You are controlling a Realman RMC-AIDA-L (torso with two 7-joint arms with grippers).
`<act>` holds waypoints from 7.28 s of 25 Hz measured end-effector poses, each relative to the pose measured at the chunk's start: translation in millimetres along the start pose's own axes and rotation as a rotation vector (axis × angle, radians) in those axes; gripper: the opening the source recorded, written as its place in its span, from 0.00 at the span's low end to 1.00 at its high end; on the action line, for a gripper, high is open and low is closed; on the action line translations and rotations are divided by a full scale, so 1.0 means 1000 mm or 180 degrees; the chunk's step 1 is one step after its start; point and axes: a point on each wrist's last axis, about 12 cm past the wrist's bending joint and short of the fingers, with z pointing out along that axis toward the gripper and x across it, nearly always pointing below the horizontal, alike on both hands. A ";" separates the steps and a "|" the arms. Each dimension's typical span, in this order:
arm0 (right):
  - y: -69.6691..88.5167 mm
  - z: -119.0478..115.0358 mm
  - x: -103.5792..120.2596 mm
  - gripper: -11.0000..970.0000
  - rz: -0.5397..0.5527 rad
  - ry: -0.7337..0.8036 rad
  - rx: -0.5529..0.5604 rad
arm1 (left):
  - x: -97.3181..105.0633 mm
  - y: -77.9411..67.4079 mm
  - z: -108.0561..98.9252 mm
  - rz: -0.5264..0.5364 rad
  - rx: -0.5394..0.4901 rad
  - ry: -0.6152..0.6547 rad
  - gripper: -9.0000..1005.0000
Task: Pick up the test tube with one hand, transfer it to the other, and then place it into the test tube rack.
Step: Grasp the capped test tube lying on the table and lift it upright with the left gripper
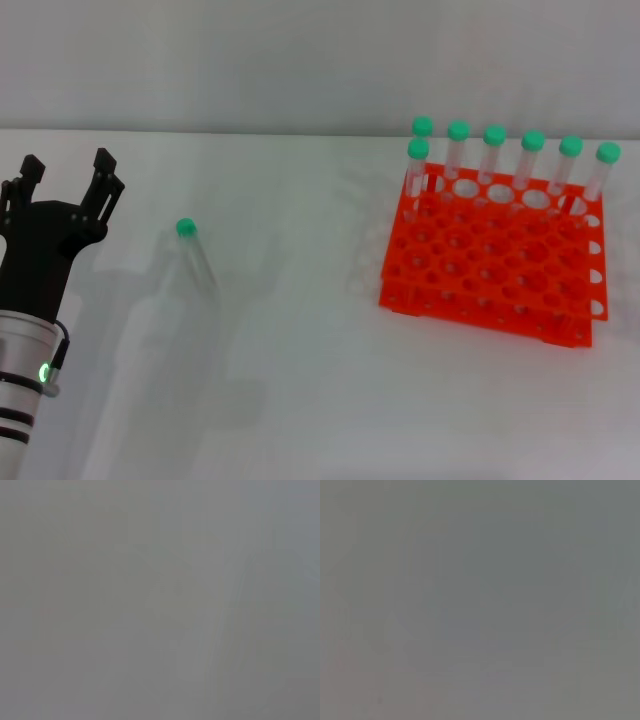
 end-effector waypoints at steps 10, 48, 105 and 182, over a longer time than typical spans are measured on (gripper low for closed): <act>0.008 -0.005 0.007 0.87 -0.0112 0.0098 -0.0214 | 0.006 -0.005 -0.001 -0.0138 -0.0005 0.0125 0.88; -0.009 0.003 -0.008 0.87 -0.0063 -0.0094 -0.0001 | -0.089 0.045 0.194 -0.0676 0.0338 0.2450 0.85; 0.005 0.010 -0.011 0.87 -0.0132 -0.0073 -0.0291 | -0.068 -0.012 0.175 -0.1155 -0.0329 0.4669 0.77; 0.009 0.013 -0.013 0.87 -0.0103 -0.0100 -0.0299 | -0.041 -0.019 0.157 -0.1187 -0.0401 0.4894 0.22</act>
